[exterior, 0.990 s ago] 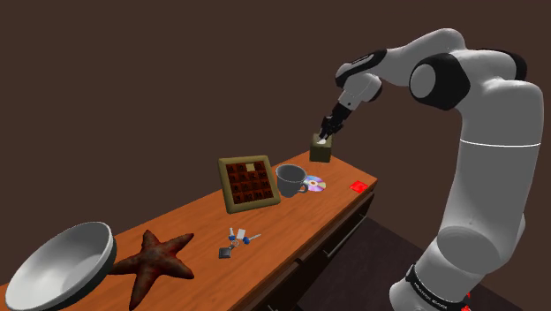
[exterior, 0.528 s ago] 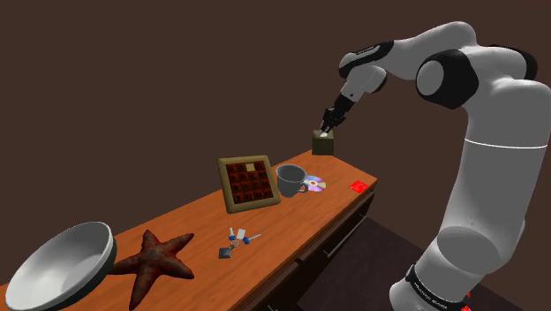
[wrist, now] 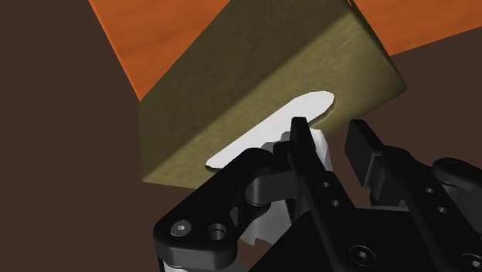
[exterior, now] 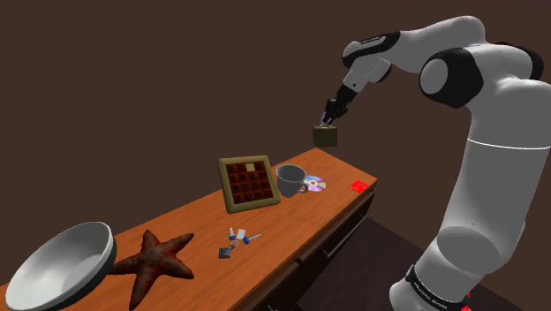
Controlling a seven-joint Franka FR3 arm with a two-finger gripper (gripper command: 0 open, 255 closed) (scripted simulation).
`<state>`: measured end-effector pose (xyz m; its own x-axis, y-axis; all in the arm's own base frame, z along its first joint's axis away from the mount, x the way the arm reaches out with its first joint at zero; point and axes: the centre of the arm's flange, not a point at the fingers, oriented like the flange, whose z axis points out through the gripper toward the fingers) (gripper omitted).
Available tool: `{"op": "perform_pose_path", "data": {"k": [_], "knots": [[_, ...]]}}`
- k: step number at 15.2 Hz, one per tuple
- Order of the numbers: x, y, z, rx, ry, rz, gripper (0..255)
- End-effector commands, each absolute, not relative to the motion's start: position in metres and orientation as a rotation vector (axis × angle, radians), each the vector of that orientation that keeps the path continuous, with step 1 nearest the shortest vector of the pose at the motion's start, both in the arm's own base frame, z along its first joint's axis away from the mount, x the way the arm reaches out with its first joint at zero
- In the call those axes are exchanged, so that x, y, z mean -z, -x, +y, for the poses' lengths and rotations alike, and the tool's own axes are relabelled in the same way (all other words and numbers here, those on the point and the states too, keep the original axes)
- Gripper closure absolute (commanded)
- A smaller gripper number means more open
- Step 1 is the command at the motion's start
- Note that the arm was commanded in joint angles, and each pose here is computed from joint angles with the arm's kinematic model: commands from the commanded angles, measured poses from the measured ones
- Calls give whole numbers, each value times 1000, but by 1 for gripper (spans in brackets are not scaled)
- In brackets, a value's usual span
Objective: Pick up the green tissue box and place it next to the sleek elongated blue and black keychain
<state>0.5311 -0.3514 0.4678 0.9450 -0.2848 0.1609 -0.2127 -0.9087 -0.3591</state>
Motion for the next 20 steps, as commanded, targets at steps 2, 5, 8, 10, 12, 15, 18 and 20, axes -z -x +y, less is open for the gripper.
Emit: {"op": "perform_pose_path", "data": {"k": [2,5,8,10,12,15,18,20], "knots": [[-486,-531,-351,303,2758,360,255],[-502,-531,-351,303,2758,360,255],[-518,-531,-351,303,2758,360,255],[-528,-531,-351,303,2758,360,255],[-539,-531,-351,303,2758,360,255],[-555,-531,-351,303,2758,360,255],[-571,-531,-351,303,2758,360,255],[-581,-531,-351,303,2758,360,255]]}}
